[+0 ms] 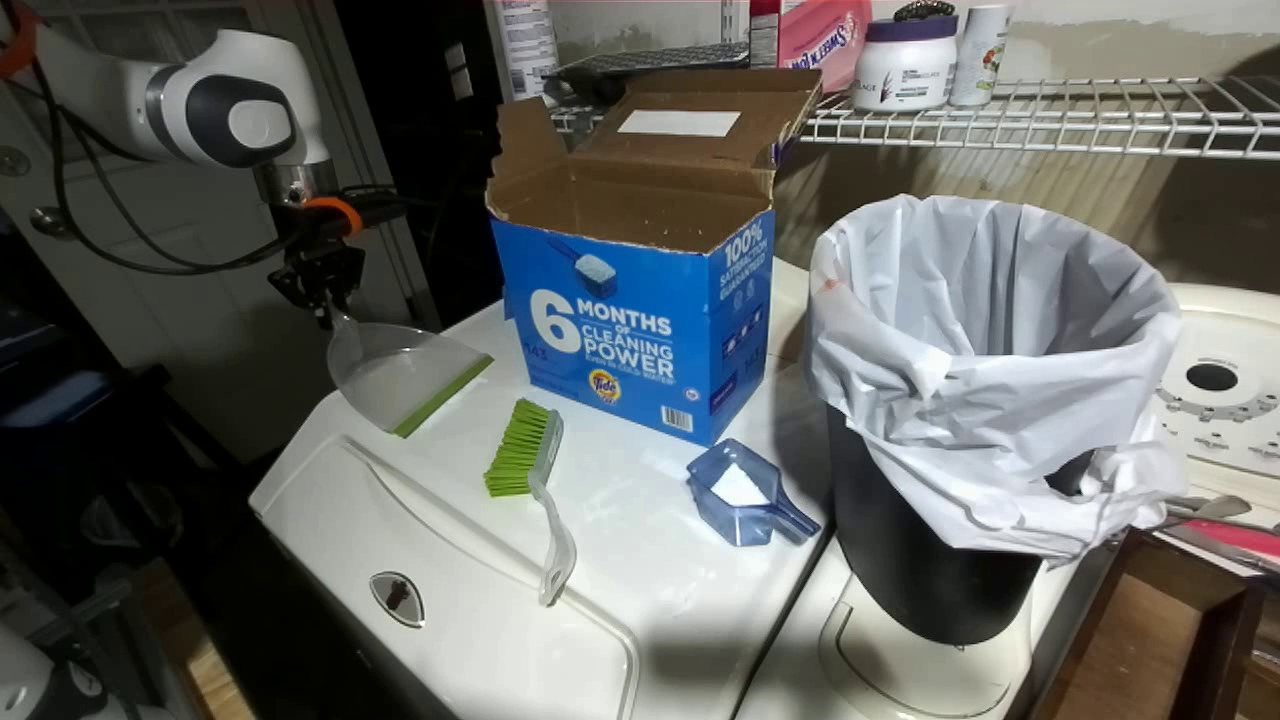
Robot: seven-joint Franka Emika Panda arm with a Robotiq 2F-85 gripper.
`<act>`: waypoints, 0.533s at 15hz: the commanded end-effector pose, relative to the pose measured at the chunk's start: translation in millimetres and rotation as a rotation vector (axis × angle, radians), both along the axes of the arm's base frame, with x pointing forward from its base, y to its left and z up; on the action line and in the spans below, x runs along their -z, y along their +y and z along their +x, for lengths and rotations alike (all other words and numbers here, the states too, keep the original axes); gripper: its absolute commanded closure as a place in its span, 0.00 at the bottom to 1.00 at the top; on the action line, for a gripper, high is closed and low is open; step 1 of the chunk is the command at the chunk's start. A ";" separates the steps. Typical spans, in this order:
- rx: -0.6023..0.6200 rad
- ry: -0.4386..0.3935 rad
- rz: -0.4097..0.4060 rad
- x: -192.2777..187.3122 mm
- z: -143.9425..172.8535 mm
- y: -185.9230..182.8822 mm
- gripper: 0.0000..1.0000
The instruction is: Pour the washing powder on the pan into the box
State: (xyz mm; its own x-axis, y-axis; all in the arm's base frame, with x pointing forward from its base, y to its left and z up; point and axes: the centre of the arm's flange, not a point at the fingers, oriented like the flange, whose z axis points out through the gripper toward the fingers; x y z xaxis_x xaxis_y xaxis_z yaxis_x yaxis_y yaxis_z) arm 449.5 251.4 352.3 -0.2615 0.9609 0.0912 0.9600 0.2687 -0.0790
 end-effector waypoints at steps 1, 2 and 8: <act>0.009 -0.004 -0.005 -0.8 7.8 2.8 0.90; 0.009 -0.003 -0.004 -0.8 8.0 2.3 0.77; 0.012 -0.003 -0.004 -0.8 9.1 0.2 0.39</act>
State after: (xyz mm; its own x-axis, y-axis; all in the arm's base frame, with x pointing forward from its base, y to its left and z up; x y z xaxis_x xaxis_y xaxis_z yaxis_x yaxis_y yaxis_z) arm 451.0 248.9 352.4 -0.2554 0.9625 0.0912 0.9617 0.2627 -0.0788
